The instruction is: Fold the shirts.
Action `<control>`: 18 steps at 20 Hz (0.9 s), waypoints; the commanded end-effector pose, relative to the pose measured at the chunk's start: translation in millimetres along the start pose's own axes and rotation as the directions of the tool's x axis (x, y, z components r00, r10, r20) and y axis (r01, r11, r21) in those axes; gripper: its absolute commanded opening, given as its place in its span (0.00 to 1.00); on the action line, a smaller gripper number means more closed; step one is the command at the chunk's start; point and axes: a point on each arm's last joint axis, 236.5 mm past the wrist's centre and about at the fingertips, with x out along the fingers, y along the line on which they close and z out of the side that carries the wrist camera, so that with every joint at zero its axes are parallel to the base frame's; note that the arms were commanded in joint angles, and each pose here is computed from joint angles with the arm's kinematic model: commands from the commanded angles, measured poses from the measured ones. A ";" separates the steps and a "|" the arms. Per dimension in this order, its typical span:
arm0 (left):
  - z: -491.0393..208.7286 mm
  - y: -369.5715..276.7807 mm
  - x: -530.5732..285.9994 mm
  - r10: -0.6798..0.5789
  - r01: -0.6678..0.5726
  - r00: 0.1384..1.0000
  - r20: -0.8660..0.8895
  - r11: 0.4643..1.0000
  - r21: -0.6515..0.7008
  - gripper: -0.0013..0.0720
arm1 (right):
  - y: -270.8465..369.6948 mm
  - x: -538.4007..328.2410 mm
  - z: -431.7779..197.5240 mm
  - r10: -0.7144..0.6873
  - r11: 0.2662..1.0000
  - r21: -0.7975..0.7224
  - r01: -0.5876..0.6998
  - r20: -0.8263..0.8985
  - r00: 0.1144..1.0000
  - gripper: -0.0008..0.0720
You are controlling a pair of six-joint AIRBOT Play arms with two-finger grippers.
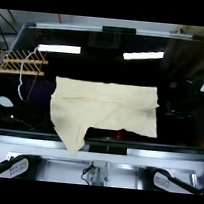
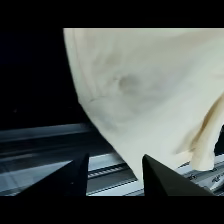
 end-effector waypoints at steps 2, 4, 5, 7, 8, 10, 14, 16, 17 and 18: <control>-19.5 -2.2 32.4 -0.083 0.085 0.995 0.052 0.995 -0.057 0.59 | -2.5 -2.5 -6.7 0.000 1.000 0.013 0.000 0.001 1.000 0.71; -18.1 -4.4 41.6 -0.077 0.081 0.995 0.070 0.996 -0.049 0.63 | -3.1 -2.2 -5.6 -0.002 1.000 0.013 0.002 0.005 1.000 0.71; -17.0 -5.4 45.2 -0.065 0.068 0.995 0.076 0.997 -0.045 0.63 | -3.3 -0.4 -5.4 -0.002 1.000 0.013 0.002 0.007 1.000 0.71; -6.3 -7.8 49.8 -0.039 0.046 0.992 0.122 0.998 -0.053 0.61 | -3.2 13.1 -13.7 0.003 1.000 0.021 -0.003 -0.021 1.000 0.71; -1.0 -9.5 51.2 -0.033 0.043 0.989 0.146 0.997 -0.067 0.51 | -1.9 22.8 -21.0 0.012 1.000 0.027 -0.011 -0.045 0.999 0.71; -1.7 -13.4 53.3 -0.035 0.044 0.989 0.144 0.997 -0.060 0.12 | 3.2 46.0 -37.6 0.041 0.998 0.040 -0.038 -0.092 0.995 0.71; -9.5 -19.2 51.1 -0.051 0.049 0.993 0.106 0.999 0.019 0.06 | 12.5 92.4 -63.6 0.091 0.993 0.079 -0.082 -0.126 0.988 0.71; -9.1 -20.5 48.6 -0.049 0.046 0.993 0.107 0.998 0.033 0.06 | 13.0 105.2 -70.7 0.095 0.992 0.091 -0.083 -0.129 0.987 0.71; -8.5 -21.2 47.7 -0.050 0.047 0.992 0.112 0.998 0.036 0.06 | 12.6 108.3 -73.4 0.094 0.992 0.093 -0.082 -0.133 0.987 0.71; -8.2 -21.8 46.9 -0.051 0.047 0.992 0.116 0.998 0.039 0.06 | 13.5 110.1 -74.9 0.098 0.992 0.096 -0.085 -0.135 0.986 0.71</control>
